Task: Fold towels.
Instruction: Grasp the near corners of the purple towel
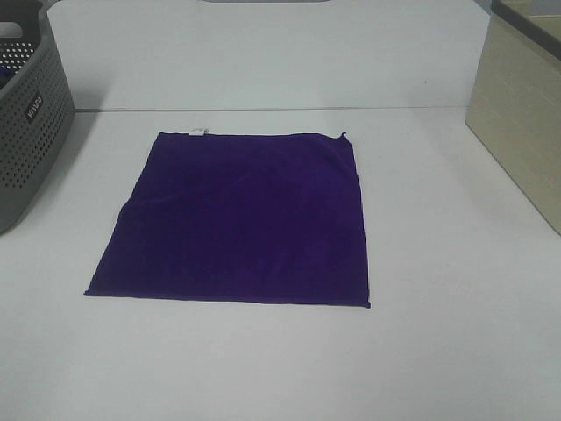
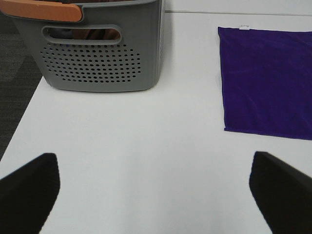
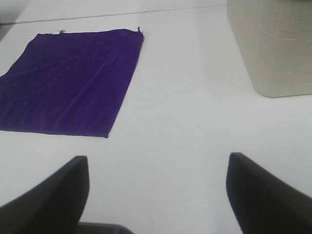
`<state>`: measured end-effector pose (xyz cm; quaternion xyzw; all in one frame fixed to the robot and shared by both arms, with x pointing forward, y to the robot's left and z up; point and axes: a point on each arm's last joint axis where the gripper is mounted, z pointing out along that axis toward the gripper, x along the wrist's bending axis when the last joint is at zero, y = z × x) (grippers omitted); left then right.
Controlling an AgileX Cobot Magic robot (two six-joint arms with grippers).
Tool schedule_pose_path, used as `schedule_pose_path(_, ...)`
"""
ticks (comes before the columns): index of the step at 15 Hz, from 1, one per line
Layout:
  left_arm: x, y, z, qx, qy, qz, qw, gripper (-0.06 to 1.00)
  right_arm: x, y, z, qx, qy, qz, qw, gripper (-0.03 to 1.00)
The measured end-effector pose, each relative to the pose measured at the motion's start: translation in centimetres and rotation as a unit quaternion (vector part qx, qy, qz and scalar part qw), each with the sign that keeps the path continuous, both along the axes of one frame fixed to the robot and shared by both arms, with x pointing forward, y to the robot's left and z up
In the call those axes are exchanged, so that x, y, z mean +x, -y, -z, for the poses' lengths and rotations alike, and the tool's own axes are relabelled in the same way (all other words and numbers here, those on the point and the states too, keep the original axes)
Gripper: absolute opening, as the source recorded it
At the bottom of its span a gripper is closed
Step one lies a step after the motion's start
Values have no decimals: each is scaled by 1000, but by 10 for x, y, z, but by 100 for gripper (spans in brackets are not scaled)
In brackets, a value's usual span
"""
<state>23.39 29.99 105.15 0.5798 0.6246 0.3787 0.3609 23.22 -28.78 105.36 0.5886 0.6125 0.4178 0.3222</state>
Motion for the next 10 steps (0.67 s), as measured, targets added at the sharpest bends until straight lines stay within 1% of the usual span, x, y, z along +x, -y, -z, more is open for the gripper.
schedule_pose_path(10,0,0,0,3,0,2,1000,99,0,0,0,0,0,0,1000,77)
